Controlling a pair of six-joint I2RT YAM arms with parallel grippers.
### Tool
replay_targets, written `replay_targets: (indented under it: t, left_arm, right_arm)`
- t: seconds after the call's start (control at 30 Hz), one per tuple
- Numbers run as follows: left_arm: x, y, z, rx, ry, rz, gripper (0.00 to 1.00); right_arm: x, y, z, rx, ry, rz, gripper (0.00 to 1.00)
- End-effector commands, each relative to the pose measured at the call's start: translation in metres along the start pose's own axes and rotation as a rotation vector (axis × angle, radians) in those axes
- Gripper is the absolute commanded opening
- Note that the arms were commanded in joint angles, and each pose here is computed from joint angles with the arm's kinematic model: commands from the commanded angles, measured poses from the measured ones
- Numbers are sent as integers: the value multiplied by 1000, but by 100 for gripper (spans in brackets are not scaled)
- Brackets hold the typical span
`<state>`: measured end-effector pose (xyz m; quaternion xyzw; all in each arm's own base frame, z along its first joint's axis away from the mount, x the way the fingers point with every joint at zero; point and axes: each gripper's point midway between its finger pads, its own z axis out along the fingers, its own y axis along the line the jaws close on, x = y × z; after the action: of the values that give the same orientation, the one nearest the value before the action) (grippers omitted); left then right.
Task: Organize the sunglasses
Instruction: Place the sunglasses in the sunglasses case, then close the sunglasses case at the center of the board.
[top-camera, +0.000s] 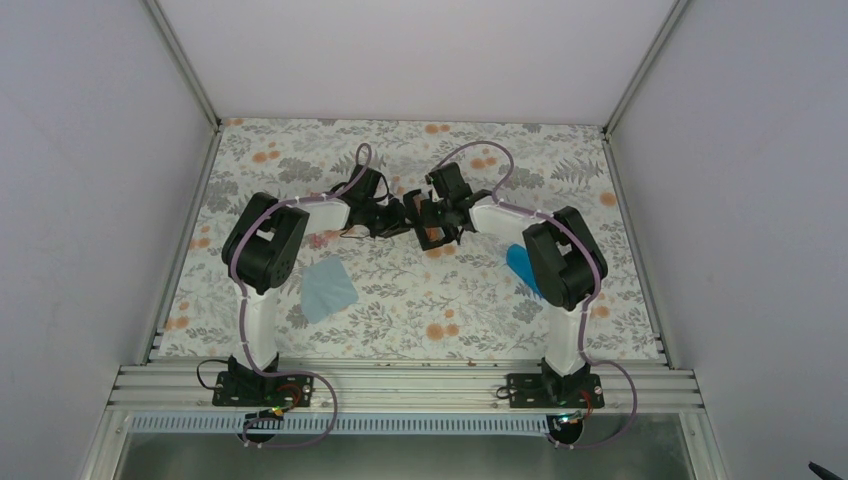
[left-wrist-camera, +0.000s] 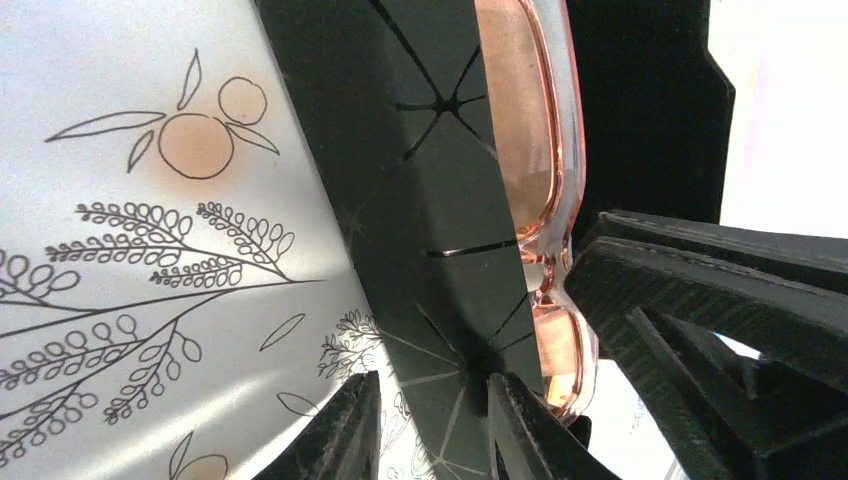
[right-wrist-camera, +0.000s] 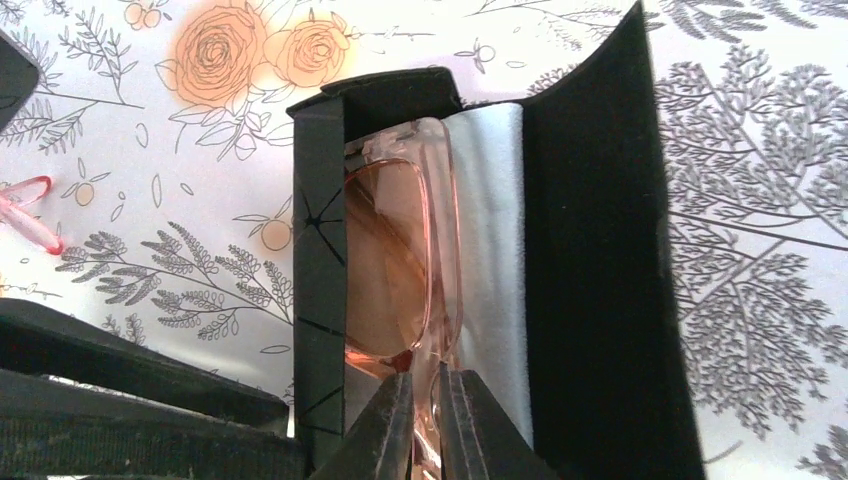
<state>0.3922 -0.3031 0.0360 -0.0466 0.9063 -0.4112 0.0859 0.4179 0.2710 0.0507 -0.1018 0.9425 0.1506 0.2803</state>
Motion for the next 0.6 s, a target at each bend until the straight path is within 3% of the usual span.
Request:
replay_targets:
  t: [0.0,0.27,0.57]
  left_arm:
    - [-5,-4,5,6,-8,13,28]
    - [-4,0,3,-22,-16,16,23]
    - [-5,-1,-7,-44,-44,28,23]
  right_arm:
    - [-32,-1,-29,51,-96,13,12]
    - [-43,-58,-69,271,-219,155,17]
    - [-8,-86,-34,234,-57,205,19]
